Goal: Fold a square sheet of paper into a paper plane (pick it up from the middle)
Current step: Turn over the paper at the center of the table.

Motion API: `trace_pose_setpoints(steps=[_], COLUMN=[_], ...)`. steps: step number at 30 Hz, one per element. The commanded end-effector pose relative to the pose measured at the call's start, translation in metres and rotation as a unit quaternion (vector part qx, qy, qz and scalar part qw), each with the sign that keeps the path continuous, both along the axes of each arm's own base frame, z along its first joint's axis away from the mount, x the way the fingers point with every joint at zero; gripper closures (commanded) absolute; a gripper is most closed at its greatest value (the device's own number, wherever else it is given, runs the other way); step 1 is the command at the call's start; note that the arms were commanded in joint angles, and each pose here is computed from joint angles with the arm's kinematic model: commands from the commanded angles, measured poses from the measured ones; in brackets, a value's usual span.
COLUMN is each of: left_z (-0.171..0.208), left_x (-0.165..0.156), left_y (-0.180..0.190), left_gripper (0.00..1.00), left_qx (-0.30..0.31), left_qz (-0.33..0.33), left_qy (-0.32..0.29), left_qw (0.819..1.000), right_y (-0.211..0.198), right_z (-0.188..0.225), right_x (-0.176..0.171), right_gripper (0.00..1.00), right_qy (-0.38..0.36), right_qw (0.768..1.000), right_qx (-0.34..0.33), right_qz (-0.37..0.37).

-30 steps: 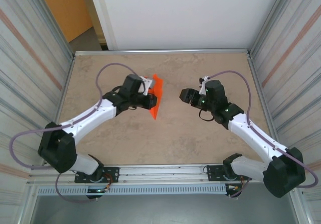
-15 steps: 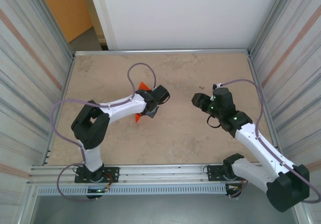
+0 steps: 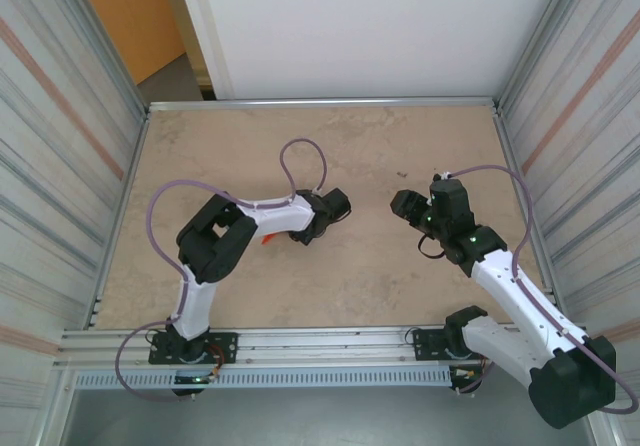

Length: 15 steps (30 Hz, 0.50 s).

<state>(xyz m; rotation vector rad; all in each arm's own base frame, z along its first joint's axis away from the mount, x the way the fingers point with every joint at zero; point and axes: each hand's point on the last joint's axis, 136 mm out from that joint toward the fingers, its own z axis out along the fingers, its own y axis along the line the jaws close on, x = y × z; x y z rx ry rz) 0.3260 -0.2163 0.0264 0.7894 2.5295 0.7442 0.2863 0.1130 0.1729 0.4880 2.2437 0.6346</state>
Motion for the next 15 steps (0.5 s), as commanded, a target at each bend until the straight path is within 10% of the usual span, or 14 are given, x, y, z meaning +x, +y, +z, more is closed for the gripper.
trace_pose_setpoints(steps=[1,15], left_z=[0.008,0.029], left_x=[0.000,-0.039], left_y=[-0.006,-0.035], left_gripper=[0.82,0.61], left_qx=[-0.008,-0.152], left_qz=[0.013,0.045], left_qy=[-0.016,0.042], left_qw=[1.000,0.986], right_y=[-0.003,0.006], right_z=[-0.006,-0.011], right_x=[0.000,0.006], right_gripper=[0.36,0.35], right_qy=[0.015,0.022], right_qw=[1.000,0.999], right_qx=[0.007,0.030], right_qz=[-0.012,-0.008])
